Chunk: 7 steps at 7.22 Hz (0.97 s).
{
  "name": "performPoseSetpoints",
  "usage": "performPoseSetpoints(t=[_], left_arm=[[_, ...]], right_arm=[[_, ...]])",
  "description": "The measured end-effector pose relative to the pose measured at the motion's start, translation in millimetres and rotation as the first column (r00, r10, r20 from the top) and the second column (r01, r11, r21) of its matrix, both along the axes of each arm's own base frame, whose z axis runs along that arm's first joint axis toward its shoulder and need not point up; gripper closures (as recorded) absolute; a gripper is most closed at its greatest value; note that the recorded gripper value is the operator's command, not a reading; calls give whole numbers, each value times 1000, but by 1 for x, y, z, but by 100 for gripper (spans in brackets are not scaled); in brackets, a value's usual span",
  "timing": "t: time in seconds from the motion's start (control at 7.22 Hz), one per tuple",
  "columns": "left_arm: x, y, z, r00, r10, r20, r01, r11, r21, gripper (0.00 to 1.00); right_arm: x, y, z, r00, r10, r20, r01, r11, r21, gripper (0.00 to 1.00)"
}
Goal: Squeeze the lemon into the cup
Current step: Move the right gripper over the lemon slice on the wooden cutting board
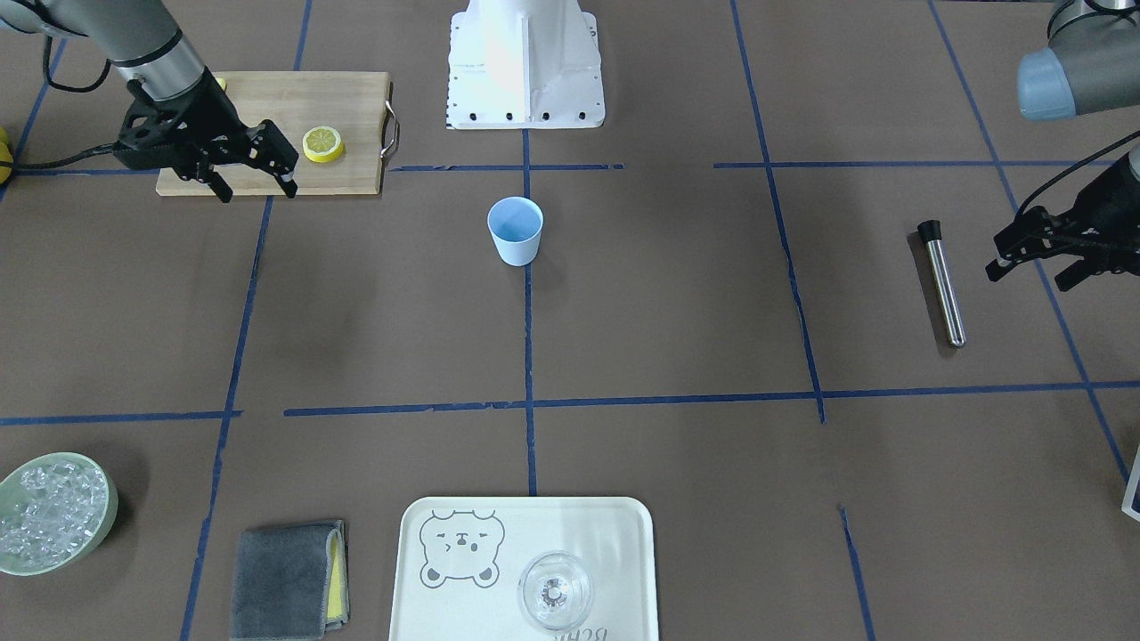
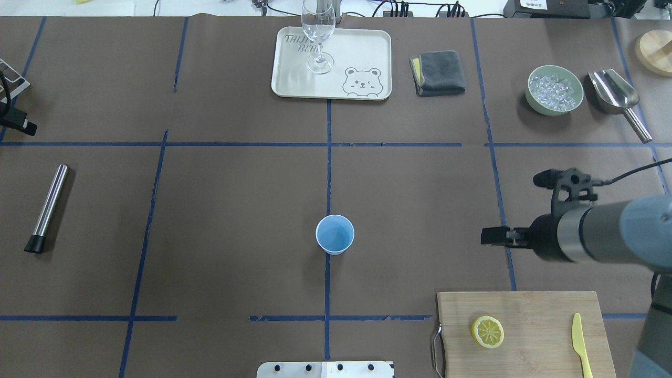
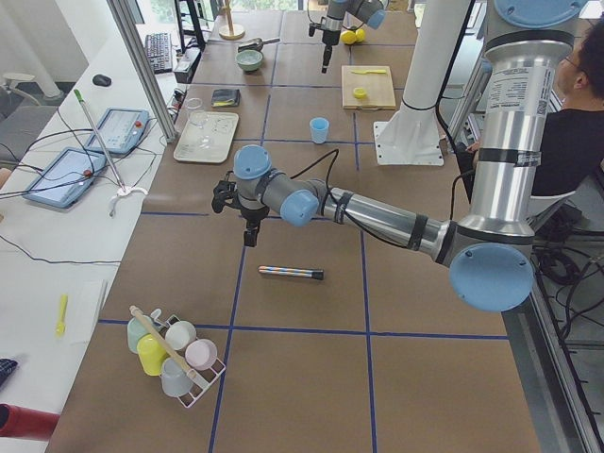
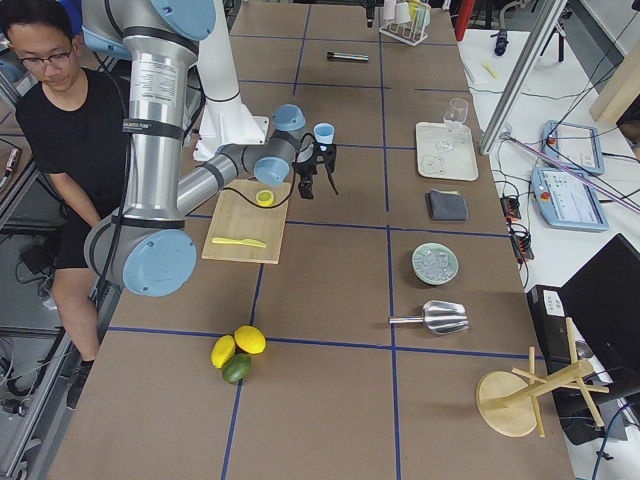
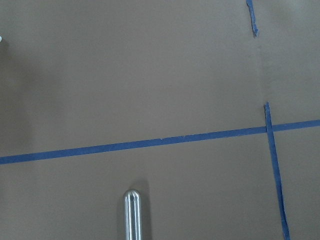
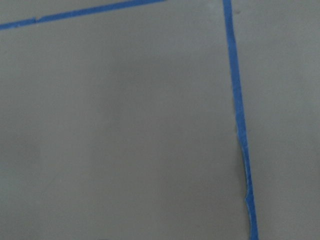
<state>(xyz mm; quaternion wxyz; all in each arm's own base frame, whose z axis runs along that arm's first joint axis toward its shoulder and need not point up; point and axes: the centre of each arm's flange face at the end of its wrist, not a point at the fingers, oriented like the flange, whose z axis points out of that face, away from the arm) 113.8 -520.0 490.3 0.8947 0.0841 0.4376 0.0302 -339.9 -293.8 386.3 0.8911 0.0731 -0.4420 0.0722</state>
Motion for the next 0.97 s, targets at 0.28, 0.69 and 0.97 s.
performPoseSetpoints(t=[0.28, 0.69, 0.97], left_arm=[[-1, 1, -3, 1000, 0, -3, 0, 1000, 7, 0], [-1, 1, -4, 1000, 1, -4, -1, 1000, 9, 0], [-1, 1, -4, 1000, 1, -4, -1, 1000, 9, 0]], right_arm=[[-38, 49, -3, 998, -4, -70, 6, 1000, 29, 0], [-62, 88, 1, 992, -42, -117, 46, 998, 36, 0], [-72, 101, 8, 989, -66, -134, 71, 997, 34, 0]])
